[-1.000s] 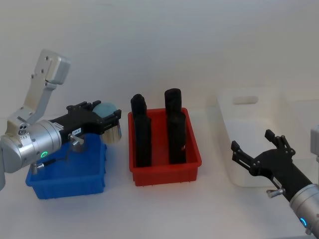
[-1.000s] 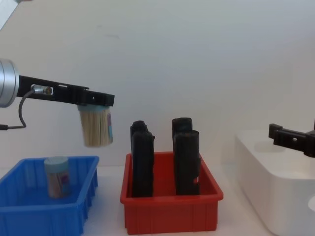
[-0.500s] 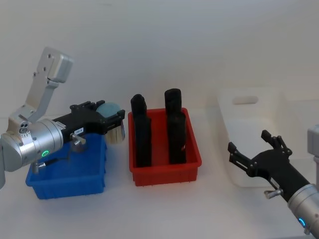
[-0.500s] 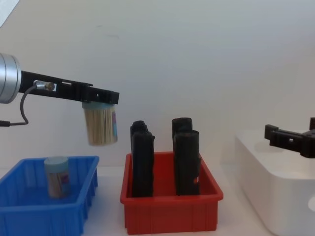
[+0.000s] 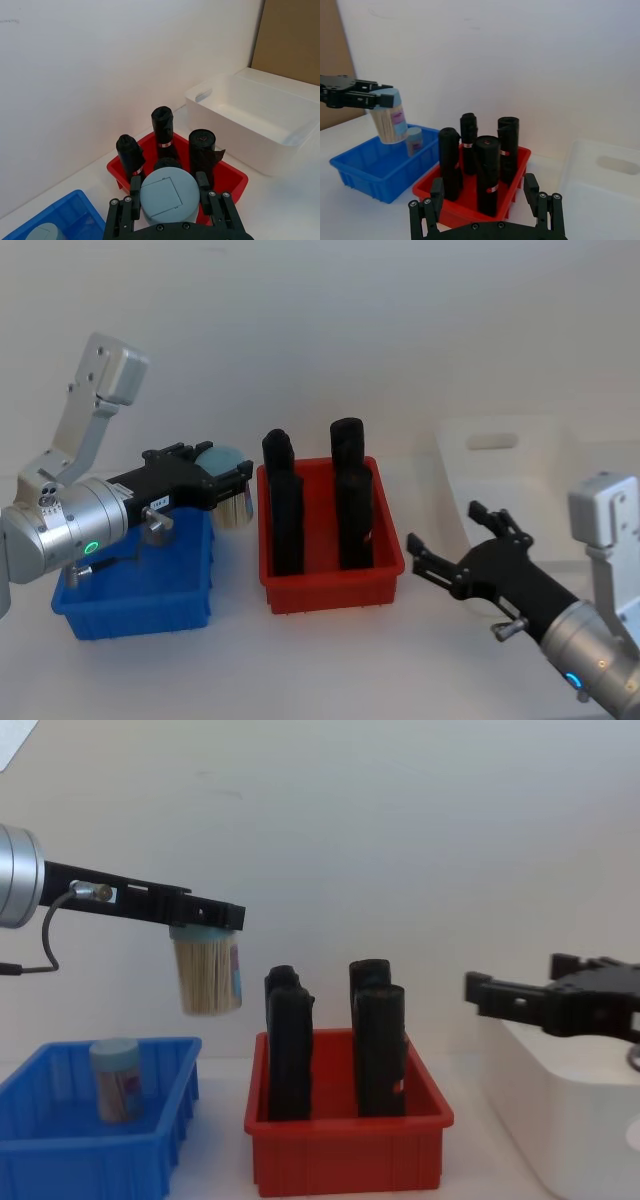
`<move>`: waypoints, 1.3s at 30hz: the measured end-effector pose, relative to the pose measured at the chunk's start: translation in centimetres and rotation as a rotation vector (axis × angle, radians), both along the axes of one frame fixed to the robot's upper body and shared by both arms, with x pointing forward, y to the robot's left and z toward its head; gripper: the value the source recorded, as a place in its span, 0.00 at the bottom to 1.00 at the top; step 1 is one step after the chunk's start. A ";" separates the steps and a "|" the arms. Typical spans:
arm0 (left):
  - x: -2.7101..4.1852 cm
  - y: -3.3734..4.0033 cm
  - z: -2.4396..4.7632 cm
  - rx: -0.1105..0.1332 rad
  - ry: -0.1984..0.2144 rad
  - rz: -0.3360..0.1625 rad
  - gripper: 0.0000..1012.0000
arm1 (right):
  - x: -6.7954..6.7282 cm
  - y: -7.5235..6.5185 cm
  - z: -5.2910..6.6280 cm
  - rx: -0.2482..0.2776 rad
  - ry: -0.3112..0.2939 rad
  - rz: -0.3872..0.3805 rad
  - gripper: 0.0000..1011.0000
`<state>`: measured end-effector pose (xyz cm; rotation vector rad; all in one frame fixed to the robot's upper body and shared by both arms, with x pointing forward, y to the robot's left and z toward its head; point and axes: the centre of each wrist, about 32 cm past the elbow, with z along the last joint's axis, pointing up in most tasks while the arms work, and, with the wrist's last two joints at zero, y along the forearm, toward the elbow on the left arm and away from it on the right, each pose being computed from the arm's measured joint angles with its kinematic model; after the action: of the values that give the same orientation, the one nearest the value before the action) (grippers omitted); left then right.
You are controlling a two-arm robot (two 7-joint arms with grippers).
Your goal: Pick the cotton swabs from the blue box and place them into the white box.
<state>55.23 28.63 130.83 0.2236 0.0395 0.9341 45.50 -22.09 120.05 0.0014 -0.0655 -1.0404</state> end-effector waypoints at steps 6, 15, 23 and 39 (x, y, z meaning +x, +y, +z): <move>0.00 -0.01 0.03 0.000 0.000 -0.001 0.66 | 0.9 1.4 0.4 -0.004 0.005 0.073 0.99; -0.01 -0.02 0.05 0.000 0.001 -0.002 0.66 | 2.2 3.6 0.8 -0.025 0.014 0.157 0.99; -0.02 -0.02 0.06 0.000 0.001 -0.003 0.66 | 2.6 4.3 0.9 -0.031 0.016 0.177 0.99; -0.02 -0.02 0.06 0.000 0.001 -0.003 0.66 | 2.9 4.7 0.7 -0.016 0.017 0.154 0.99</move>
<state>55.21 28.60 130.89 0.2242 0.0400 0.9309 48.38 -17.41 120.76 -0.0167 -0.0571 -0.8860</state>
